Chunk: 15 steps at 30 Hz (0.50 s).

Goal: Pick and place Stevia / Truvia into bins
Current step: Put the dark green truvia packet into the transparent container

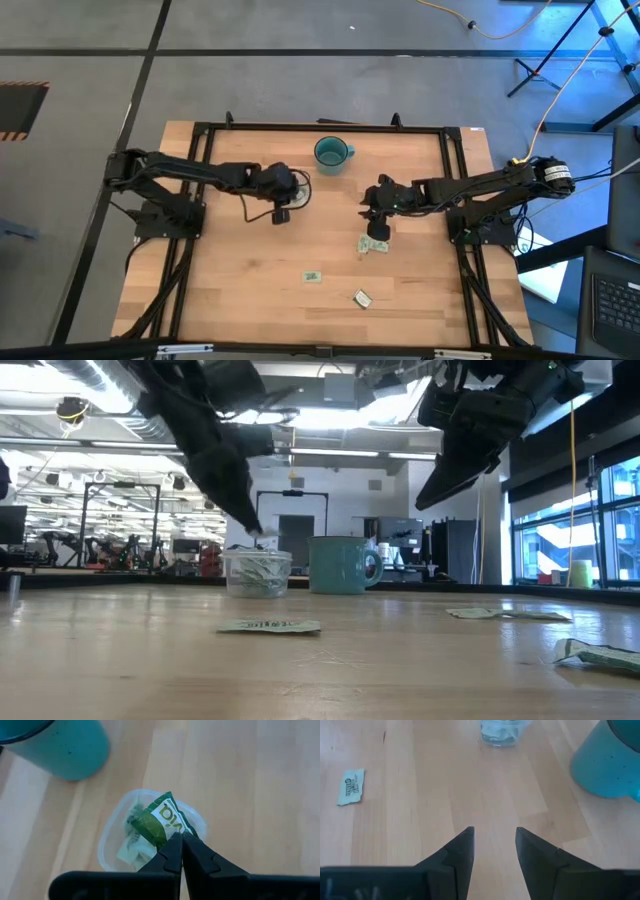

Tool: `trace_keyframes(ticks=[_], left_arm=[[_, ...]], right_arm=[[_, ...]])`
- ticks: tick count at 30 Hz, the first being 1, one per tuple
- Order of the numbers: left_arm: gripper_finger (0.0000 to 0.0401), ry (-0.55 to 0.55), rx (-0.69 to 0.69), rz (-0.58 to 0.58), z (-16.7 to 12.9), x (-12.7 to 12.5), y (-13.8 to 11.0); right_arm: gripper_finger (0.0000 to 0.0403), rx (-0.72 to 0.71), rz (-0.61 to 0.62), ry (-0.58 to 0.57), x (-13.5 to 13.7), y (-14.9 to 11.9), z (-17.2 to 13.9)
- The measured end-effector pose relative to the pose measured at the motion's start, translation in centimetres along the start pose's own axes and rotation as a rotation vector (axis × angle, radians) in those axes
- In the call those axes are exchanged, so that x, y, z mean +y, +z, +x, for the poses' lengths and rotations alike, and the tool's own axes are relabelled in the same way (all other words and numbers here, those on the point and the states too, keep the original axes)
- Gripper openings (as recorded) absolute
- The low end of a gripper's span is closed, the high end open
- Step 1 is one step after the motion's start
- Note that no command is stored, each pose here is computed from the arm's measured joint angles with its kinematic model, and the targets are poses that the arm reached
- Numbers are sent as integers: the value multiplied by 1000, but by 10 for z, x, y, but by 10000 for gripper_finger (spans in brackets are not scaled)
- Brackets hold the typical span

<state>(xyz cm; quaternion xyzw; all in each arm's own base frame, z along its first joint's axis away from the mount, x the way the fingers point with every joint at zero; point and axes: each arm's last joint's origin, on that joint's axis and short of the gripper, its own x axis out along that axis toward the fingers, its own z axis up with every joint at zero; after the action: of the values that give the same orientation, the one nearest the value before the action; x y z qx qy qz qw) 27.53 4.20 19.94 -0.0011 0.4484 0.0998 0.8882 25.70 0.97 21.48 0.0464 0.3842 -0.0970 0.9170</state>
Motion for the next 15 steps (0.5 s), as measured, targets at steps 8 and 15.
trace_keyframes(ticks=[8,15], left_arm=[[4,26,95,-6,26,14,-9],[49,-35,68,5,21,14,-6]], right_arm=[[147,9,-4,32,2,-1,0],[147,25,-37,139,15,-3,-3]])
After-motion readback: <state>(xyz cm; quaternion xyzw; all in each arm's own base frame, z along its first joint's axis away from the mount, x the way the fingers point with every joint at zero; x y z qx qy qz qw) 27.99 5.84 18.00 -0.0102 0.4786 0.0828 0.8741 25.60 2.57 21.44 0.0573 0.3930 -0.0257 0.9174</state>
